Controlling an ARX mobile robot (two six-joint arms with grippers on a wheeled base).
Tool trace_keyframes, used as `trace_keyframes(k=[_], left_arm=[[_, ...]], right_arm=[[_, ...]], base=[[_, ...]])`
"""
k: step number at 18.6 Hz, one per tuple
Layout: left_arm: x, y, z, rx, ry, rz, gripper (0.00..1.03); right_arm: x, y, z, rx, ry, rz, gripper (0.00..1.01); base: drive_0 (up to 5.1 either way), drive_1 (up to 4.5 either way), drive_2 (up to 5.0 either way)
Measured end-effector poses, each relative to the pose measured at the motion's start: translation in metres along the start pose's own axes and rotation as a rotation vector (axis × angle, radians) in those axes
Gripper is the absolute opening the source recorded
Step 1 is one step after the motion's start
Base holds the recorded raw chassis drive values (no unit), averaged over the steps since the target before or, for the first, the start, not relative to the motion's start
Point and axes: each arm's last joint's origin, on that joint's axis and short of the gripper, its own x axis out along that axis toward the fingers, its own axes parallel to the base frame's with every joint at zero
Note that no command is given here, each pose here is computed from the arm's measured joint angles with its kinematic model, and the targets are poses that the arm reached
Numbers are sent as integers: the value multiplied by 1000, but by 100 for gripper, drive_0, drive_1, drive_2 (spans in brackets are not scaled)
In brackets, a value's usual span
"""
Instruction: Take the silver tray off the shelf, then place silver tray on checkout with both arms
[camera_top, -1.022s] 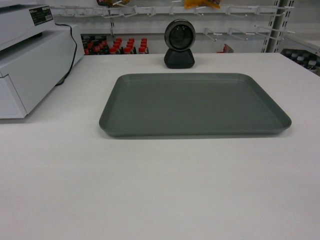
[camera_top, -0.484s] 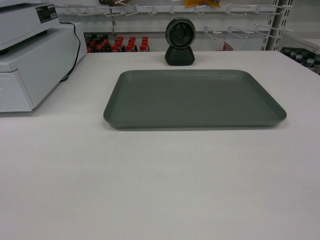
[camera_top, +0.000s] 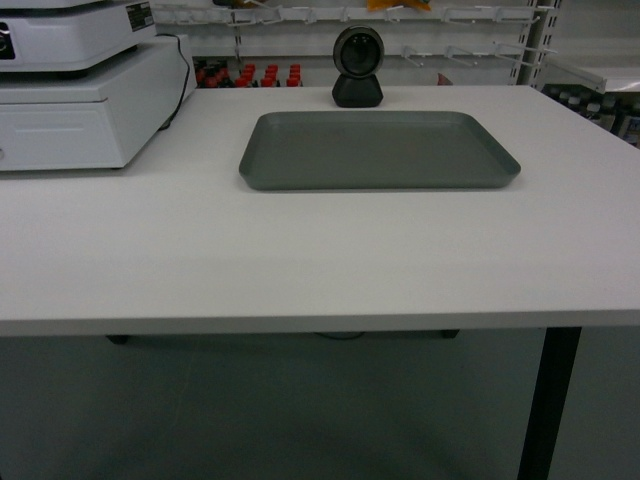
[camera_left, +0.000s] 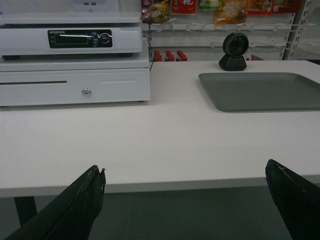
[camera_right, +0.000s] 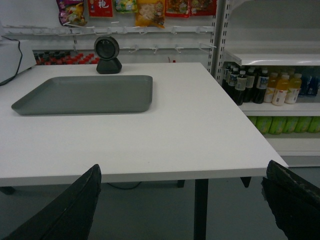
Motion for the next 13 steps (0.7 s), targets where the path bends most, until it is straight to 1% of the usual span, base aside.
trace_keyframes(k=[4,13], left_arm=[[0,0,0,0,-1,0,98],[0,0,0,0,0,0,98]], right_arm=[[0,0,0,0,-1,0,98],[0,0,0,0,-1,0,98]], base=[[-8,-423,407],[0,0,0]])
